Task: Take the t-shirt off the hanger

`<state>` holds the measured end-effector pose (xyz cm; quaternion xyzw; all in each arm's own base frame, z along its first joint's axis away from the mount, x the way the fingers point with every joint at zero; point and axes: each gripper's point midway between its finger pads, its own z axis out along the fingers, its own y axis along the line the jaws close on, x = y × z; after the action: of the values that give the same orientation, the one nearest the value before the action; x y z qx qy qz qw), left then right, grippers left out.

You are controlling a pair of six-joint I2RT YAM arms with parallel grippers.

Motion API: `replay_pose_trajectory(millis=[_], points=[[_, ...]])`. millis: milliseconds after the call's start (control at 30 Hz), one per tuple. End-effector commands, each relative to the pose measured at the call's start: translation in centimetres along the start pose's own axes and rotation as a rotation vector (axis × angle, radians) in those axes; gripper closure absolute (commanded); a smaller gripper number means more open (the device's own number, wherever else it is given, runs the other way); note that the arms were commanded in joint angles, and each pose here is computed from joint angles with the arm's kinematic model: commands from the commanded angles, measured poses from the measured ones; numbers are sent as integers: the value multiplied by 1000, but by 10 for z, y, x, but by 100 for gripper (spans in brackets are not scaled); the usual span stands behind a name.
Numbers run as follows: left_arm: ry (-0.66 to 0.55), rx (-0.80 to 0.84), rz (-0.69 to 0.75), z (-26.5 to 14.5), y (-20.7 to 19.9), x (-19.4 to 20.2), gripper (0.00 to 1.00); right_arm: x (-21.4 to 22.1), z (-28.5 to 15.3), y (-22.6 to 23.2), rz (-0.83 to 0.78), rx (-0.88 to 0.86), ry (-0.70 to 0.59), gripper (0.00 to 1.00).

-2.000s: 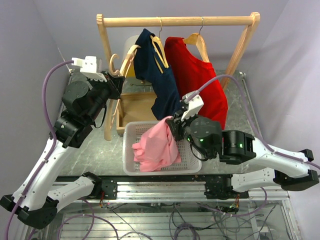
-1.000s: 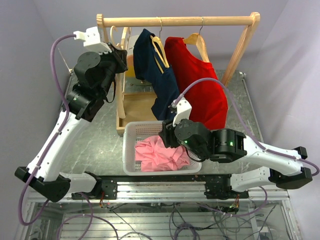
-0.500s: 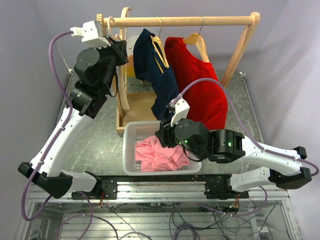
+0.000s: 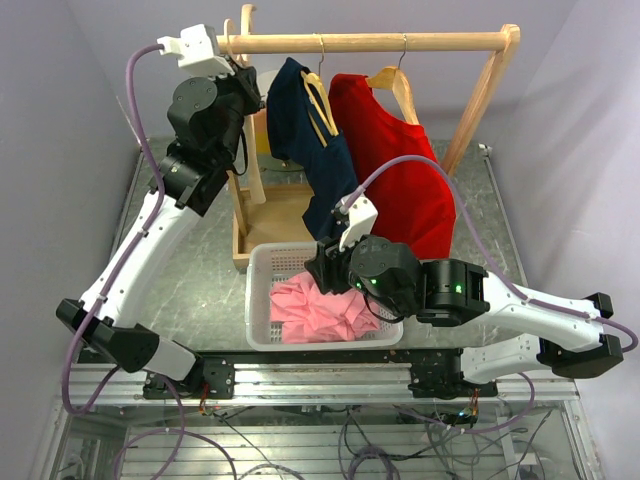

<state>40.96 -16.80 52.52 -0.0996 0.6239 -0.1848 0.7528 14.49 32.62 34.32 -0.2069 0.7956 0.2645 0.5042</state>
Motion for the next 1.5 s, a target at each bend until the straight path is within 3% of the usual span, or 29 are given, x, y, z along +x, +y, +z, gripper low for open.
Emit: replay_pose_trajectory(millis=[0,367,433,500,567,700,967,1267,1467], points=[[-50,-44,19,5,3,-19,93,-4,2,5,6,-21,-21,57],[32,-117,47,9,33,18,91,-5,6,9,-2,-16,-15,57],[30,-116,41,6,35,17,80,-7,6,8,-4,-12,-19,57],[26,-107,34,3,35,15,55,-9,5,8,-2,-9,-27,57],[16,-93,19,-1,33,10,36,-11,5,9,-3,-13,-34,57],[5,-62,7,-8,27,-5,22,-16,5,9,-15,-13,-47,57],[12,62,-56,-33,6,-26,18,-39,-2,4,-46,16,-98,57],[137,92,-98,-65,8,-8,11,-58,-18,-5,-30,19,-151,57],[169,115,-81,-89,13,-8,12,-64,-23,-11,-32,39,-170,57]])
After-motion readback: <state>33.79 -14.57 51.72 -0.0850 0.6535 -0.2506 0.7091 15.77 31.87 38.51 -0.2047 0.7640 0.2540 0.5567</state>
